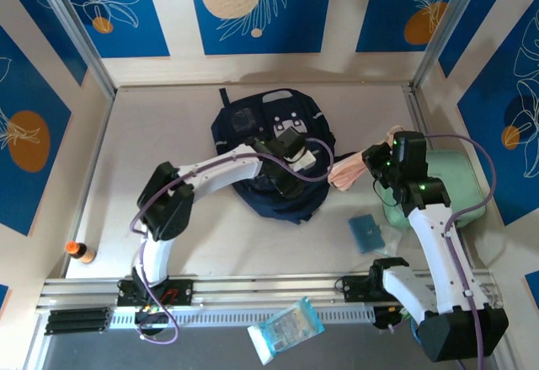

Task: Pack books, pencil case, and school supplies into a backpack

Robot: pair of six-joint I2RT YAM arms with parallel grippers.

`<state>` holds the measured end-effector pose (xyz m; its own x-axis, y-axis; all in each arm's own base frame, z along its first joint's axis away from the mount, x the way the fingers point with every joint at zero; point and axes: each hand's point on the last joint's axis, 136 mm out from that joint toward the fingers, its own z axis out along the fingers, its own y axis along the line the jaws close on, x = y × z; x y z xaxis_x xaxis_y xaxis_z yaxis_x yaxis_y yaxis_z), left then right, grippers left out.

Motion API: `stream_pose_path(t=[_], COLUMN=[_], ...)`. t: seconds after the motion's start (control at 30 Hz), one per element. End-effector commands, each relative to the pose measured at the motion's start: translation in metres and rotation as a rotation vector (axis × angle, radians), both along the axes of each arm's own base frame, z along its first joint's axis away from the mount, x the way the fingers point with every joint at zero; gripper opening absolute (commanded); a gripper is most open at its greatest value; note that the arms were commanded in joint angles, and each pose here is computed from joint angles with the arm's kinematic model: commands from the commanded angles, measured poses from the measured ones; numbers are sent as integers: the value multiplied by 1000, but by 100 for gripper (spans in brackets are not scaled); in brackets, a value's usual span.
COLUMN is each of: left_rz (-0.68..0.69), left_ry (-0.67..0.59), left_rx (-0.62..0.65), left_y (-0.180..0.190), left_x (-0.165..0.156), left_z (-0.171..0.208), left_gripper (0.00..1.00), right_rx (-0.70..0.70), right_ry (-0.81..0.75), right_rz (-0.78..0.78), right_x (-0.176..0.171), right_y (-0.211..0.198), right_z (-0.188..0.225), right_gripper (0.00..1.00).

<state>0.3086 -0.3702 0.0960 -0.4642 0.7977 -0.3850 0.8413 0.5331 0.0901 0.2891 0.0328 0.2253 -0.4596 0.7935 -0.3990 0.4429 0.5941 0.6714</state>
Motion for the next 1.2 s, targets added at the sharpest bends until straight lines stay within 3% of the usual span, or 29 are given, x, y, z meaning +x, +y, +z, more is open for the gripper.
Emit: stream_pose_path(t=[0.0,0.23,0.47,0.53,0.7,0.9,1.07,1.17], left_rz=[-27,13,56,63,97,185,277,256], left_ry=[-29,-116,-133,-137,-201,-382,-491,-513], left_rx=[113,219,248,254,203,81,-73,-194], left_y=[7,10,16,17,18,27,39,33], left_x=[7,25,29,30,36,57,69,64], left_z=[-6,-8,-1,3,34,98,152,182], left_gripper=[64,45,24,14,0,0,0,0], right_rx=[24,24,24,21,0,-19,48,115], right_ry=[-11,-12,4,6,31,26,-17,-89], right_rz=[14,9,-7,-12,-37,-89,44,165], right_x=[-1,-1,-3,-4,-9,-18,-10,-2], right_y=[3,1,-2,-4,-12,-26,-1,23], right_z=[1,2,-2,-3,-9,-12,-13,-5], right_gripper=[18,18,17,17,17,17,17,18])
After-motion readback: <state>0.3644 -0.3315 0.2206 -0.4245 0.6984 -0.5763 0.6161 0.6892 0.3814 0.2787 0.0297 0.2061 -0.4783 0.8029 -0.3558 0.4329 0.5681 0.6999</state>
